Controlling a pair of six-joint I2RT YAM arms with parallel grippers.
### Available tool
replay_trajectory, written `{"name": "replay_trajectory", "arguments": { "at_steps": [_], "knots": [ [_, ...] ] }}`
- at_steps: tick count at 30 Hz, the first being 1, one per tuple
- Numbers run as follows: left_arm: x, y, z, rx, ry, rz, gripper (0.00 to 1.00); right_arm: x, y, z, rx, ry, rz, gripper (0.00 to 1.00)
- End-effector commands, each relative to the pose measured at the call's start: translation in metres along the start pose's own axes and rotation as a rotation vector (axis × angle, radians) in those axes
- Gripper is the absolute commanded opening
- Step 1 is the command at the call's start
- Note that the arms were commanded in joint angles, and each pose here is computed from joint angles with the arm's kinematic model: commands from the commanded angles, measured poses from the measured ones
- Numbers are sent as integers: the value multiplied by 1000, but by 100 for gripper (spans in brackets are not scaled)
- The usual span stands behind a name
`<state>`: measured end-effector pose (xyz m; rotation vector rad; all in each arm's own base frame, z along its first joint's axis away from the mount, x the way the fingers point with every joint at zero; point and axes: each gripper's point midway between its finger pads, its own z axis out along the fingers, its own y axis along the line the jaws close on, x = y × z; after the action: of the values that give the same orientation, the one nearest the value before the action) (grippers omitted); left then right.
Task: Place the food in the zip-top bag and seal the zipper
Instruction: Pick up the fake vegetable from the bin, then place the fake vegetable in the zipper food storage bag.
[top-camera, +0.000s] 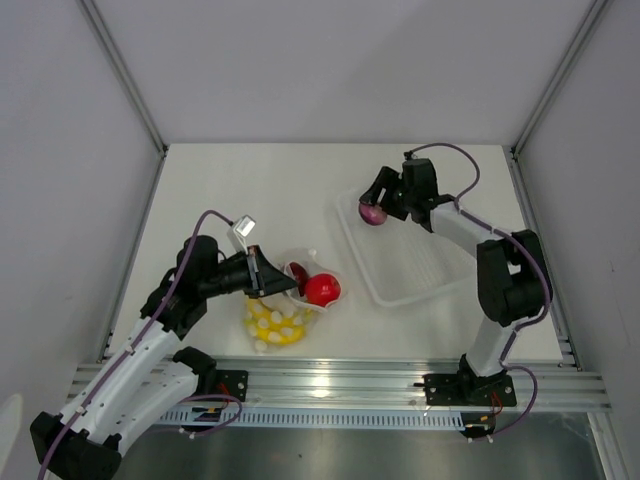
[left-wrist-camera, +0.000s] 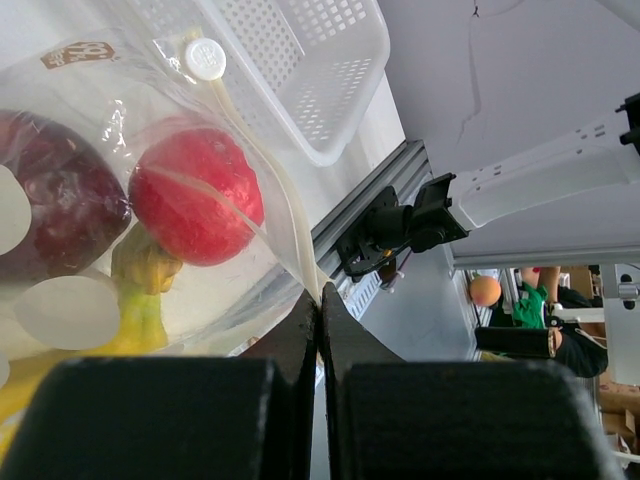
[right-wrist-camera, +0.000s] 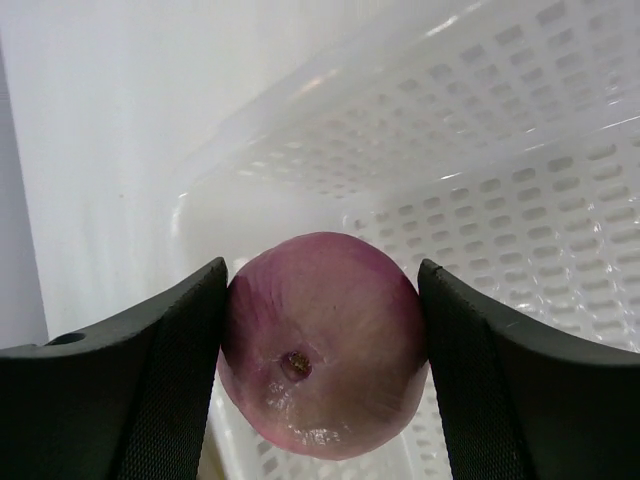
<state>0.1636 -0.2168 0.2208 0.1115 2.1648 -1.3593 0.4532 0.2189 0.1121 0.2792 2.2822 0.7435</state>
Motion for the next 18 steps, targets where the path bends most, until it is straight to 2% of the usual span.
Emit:
{"name": "replay_trajectory", "arguments": {
  "at_steps": [1,6,11,16,18],
  "knots": [
    [1,-3,-2,21,-11,-5,1,-14,19,-41,-10,-55,-36,0],
    [2,-14,-4,67,-3,-15,1,15,66,-90,-84,-53,-103,0],
    [5,-19,-7,80,28,-16,1,64,134,-153,-234,-38,-142,0],
    [1,-31,-13,97,24,4,1,94,162,-196,-311,-58,-118,0],
    [2,-33,-14,100,31,4,1,113,168,-206,-350,-29,-101,0]
  ]
}}
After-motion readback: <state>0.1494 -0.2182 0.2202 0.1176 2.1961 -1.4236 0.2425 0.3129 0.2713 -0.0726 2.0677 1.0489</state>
